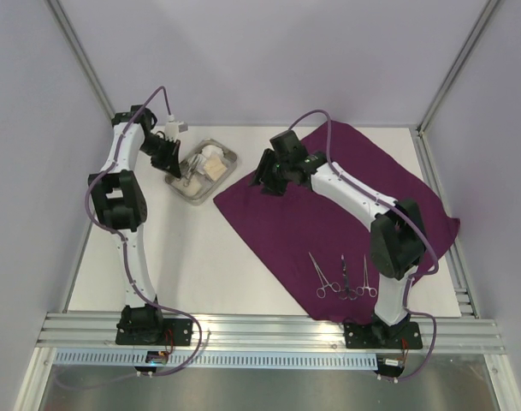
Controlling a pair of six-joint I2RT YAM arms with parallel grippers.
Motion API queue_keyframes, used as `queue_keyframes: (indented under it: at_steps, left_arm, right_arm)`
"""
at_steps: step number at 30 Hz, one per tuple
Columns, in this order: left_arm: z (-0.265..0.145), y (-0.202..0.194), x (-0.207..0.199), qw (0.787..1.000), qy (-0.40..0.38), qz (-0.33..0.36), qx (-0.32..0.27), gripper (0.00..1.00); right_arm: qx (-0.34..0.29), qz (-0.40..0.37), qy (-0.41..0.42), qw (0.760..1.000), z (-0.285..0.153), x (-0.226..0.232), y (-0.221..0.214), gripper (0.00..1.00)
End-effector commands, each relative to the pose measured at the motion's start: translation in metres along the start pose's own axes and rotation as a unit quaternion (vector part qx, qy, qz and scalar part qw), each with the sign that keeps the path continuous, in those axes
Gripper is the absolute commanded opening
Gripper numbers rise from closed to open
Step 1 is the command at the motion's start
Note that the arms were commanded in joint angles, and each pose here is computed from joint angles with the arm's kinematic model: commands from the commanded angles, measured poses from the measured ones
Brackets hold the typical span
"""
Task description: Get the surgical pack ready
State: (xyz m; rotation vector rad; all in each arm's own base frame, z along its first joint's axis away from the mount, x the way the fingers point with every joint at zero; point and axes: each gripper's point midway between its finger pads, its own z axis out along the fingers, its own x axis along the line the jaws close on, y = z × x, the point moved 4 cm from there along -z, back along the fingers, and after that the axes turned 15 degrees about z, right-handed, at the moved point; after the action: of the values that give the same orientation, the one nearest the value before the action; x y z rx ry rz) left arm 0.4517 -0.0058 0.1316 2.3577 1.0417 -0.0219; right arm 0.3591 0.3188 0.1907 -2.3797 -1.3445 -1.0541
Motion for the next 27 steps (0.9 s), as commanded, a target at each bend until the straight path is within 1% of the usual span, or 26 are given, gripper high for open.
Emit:
queue_keyframes:
  at_steps: [1, 8, 13, 16, 17, 19, 20, 24, 25, 27]
  left_arm:
    - [-0.011, 0.010, 0.004, 0.999, 0.001, 0.023, -0.023, 0.00]
    - [0.011, 0.000, 0.010, 1.000, -0.024, 0.013, -0.008, 0.00]
    - [0.015, 0.003, 0.022, 1.000, -0.003, 0.020, -0.009, 0.01]
    - [0.012, 0.009, 0.030, 0.999, 0.018, 0.026, -0.015, 0.07]
    - [0.011, 0.011, 0.033, 0.999, 0.028, 0.030, -0.018, 0.12]
    - [0.010, 0.012, 0.036, 0.999, 0.038, 0.031, -0.017, 0.15]
    - [0.010, 0.013, 0.039, 0.998, 0.047, 0.030, -0.017, 0.19]
    - [0.011, 0.011, 0.048, 0.997, 0.072, 0.027, -0.009, 0.29]
    - [0.011, 0.012, 0.050, 0.997, 0.077, 0.029, -0.009, 0.31]
    - [0.010, 0.011, 0.055, 0.995, 0.093, 0.024, -0.002, 0.32]
  right_arm:
    - [-0.001, -0.012, 0.019, 1.000, -0.017, 0.007, 0.000, 0.51]
    - [0.004, -0.014, 0.013, 1.000, -0.015, 0.004, -0.001, 0.51]
    - [0.004, -0.016, 0.012, 1.000, -0.016, 0.004, -0.001, 0.51]
    - [0.004, -0.016, 0.012, 1.000, -0.015, 0.004, -0.001, 0.51]
    - [0.004, -0.016, 0.012, 1.000, -0.015, 0.004, -0.001, 0.51]
    - [0.004, -0.017, 0.011, 1.000, -0.015, 0.004, -0.001, 0.51]
    - [0.004, -0.017, 0.011, 1.000, -0.015, 0.004, -0.001, 0.51]
    - [0.006, -0.019, 0.008, 1.000, -0.014, 0.003, -0.001, 0.51]
    - [0.005, -0.021, 0.008, 1.000, -0.015, 0.002, -0.001, 0.51]
    - [0.006, -0.021, 0.009, 1.000, -0.015, 0.003, -0.001, 0.51]
